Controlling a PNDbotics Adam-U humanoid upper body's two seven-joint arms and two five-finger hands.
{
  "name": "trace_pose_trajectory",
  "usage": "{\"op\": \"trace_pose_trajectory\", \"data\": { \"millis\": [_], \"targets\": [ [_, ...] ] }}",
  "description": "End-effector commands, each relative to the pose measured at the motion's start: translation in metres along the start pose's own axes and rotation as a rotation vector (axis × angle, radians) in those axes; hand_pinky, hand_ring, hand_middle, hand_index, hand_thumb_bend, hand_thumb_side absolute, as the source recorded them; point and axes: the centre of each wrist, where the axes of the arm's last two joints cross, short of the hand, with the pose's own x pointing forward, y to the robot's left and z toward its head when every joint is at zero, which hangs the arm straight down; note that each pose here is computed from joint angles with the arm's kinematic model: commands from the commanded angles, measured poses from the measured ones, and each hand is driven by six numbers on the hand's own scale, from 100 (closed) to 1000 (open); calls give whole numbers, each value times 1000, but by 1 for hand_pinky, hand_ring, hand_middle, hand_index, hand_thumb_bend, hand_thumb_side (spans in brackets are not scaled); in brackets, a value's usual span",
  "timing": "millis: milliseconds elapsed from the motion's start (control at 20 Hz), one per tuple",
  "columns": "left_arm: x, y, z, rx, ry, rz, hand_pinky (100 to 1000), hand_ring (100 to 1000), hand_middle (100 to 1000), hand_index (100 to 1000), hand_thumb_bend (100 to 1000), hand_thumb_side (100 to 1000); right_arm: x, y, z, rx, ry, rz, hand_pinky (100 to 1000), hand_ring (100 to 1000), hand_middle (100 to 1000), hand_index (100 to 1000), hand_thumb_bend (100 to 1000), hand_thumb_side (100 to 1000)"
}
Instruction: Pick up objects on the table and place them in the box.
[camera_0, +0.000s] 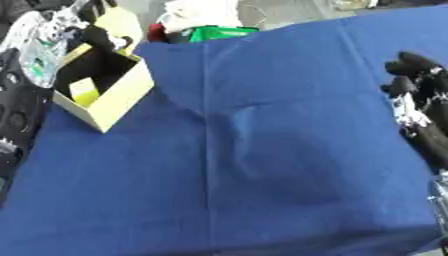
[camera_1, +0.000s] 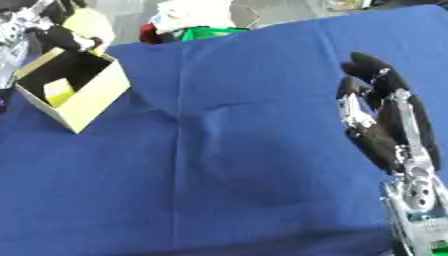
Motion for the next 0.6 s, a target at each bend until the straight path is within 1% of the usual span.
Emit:
{"op": "trace_pose_trajectory", "data": {
  "millis": [50,200,450,500,600],
  "targets": [
    [-20,12,3,24,59,10,610,478,461,748,342,135,3,-3,-2,-5,-15,10,753,863,747,873,100,522],
    [-23,-2,2,-6,63,38,609,480,464,749,346,142,3,-3,-2,-5,-15,9,753,863,747,873,100,523],
    [-13,-16,-2,-19,45,37,617,498,484,755,378,179,3,-2,-3,-4,-19,7,753,863,747,873,100,522],
    [-12,-19,-3,-18,45,36,622,507,495,756,394,189,3,-2,-3,-4,-19,6,753,863,747,873,100,523],
    [-9,-25,-4,-22,44,32,633,536,532,771,463,249,3,-2,-3,-4,-19,6,753,863,747,873,100,523]
  ]
}}
